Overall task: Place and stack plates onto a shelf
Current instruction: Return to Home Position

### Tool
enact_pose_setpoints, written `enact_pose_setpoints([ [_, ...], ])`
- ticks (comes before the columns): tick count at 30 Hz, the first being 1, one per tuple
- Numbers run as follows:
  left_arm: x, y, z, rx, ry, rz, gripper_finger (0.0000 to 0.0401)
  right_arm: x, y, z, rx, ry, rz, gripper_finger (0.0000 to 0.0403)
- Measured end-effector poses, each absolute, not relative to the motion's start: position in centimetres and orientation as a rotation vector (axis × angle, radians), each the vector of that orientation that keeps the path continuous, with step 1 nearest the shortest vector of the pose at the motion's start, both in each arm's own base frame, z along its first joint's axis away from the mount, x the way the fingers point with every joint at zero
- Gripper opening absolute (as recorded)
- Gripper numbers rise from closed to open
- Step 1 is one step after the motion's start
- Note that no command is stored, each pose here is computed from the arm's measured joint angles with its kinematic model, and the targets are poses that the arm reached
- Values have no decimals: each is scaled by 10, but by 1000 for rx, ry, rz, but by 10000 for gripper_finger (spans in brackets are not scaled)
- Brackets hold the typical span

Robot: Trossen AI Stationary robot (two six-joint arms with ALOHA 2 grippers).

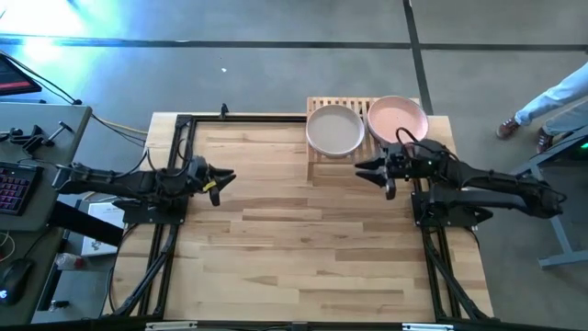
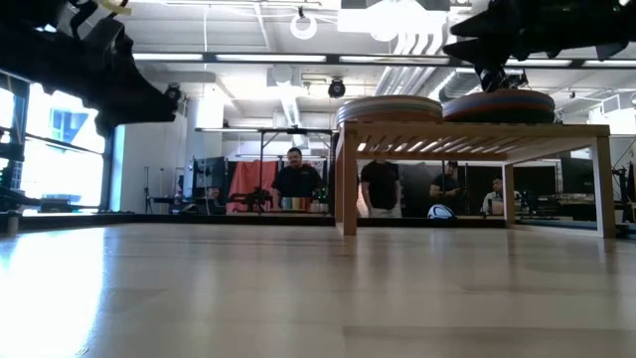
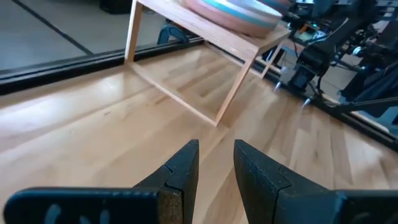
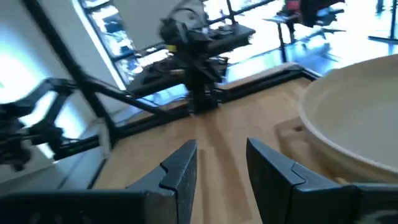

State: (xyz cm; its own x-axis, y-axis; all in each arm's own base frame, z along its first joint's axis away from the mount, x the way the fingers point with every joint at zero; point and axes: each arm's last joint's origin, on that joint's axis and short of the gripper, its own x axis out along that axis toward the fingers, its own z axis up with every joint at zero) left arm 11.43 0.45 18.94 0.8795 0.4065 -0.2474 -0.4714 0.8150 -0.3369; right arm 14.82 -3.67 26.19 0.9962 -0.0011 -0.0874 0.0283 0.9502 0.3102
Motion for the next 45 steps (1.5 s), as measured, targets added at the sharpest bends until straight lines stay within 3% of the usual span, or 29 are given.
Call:
enact_pose_setpoints([
  [8, 112, 4, 176, -370, 186, 456, 90, 138, -30, 240, 365, 37, 114, 121],
  [24, 110, 4, 152, -452, 276, 463, 90, 123, -25, 182, 430, -81, 158, 121],
  [32, 109, 4, 150, -466, 286, 467, 90, 123, -25, 177, 426, -49, 164, 121],
  [45, 108, 4, 148, -219, 369, 433, 90, 123, -25, 168, 487, 32, 145, 121],
])
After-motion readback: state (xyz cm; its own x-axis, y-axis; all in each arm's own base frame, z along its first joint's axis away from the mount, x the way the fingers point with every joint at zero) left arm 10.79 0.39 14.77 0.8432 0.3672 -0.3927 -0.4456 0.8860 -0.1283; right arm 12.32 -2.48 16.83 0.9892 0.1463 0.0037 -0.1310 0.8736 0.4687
